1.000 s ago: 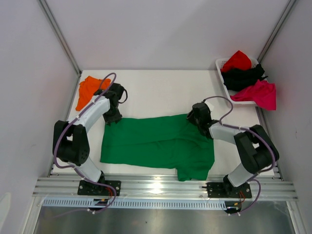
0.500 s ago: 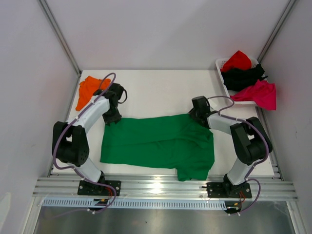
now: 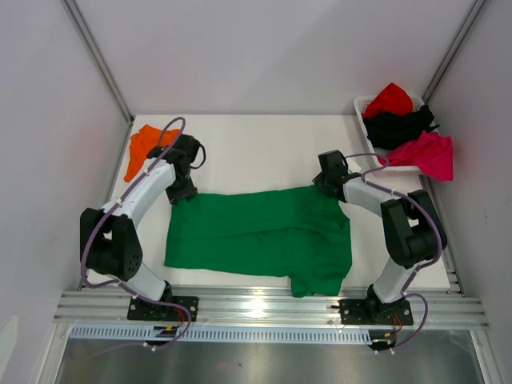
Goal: Fold and stack the t-shirts
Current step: Fold the tshirt
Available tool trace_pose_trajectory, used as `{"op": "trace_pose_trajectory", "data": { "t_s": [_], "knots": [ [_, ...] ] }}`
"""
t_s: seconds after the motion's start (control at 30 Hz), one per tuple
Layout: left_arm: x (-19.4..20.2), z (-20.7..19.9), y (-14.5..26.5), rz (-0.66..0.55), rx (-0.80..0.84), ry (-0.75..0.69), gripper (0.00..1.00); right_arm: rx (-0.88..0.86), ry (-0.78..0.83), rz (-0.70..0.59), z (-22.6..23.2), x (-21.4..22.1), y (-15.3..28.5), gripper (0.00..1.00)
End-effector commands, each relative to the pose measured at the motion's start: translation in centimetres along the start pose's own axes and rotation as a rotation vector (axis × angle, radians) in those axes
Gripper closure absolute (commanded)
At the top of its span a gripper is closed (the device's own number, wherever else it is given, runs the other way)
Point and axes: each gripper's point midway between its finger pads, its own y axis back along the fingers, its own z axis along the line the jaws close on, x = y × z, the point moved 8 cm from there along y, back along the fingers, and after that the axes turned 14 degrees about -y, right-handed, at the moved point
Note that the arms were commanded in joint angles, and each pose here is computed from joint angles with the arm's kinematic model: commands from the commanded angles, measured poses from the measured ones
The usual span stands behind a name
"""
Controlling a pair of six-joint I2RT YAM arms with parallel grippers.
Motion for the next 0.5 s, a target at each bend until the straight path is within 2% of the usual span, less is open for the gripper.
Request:
{"op": "trace_pose_trajectory", "data": {
  "t_s": [0.0, 0.2, 0.47],
  "knots": [
    [-0.9, 0.2, 1.5, -0.065, 0.016, 0.007, 0.60, -0.030, -0.026, 0.017, 0.5, 0.5, 3.1, 0.59],
    [-0.9, -0.2, 0.8, -0.043, 0.016, 0.000, 0.61, -0.077, -0.042, 0.080, 0.9, 1.7, 5.6, 0.58],
    [-0.7, -0.2, 0.6, -0.043, 0.015, -0.004, 0.61, 0.011, -0.054, 0.119, -0.6, 3.0, 3.7, 0.58]
  ]
}}
